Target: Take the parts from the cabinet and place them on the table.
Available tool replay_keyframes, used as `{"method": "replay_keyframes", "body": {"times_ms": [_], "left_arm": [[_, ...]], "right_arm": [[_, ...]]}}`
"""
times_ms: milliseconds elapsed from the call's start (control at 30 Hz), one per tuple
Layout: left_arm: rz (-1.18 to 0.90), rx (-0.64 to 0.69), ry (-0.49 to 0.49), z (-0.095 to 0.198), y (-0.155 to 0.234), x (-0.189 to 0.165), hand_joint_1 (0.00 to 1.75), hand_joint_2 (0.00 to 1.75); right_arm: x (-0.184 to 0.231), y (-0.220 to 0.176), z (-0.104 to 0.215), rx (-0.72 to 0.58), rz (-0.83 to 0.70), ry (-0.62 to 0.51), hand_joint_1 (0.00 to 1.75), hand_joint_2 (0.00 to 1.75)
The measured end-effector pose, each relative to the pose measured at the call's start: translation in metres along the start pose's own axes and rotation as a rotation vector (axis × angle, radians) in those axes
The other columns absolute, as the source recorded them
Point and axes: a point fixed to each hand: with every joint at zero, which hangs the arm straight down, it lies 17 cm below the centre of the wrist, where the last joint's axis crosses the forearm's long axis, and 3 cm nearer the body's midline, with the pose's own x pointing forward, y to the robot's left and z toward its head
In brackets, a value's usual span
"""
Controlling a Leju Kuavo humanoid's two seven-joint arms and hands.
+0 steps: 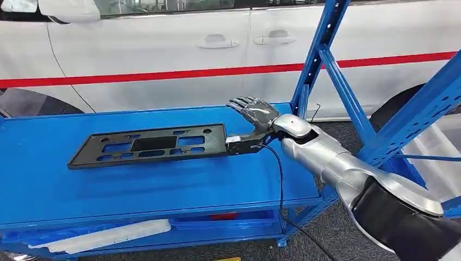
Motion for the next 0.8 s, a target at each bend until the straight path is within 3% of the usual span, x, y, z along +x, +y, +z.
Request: {"method": "replay_keyframes", "body": {"times_ms": [800], "left_arm": [[0.005, 0.001, -0.008, 0.0, 0.0, 0.001, 0.0, 0.0]], "right_arm": [[0.022, 0.005, -0.008, -0.012, -0.004, -0.04, 0.0, 0.0]]}}
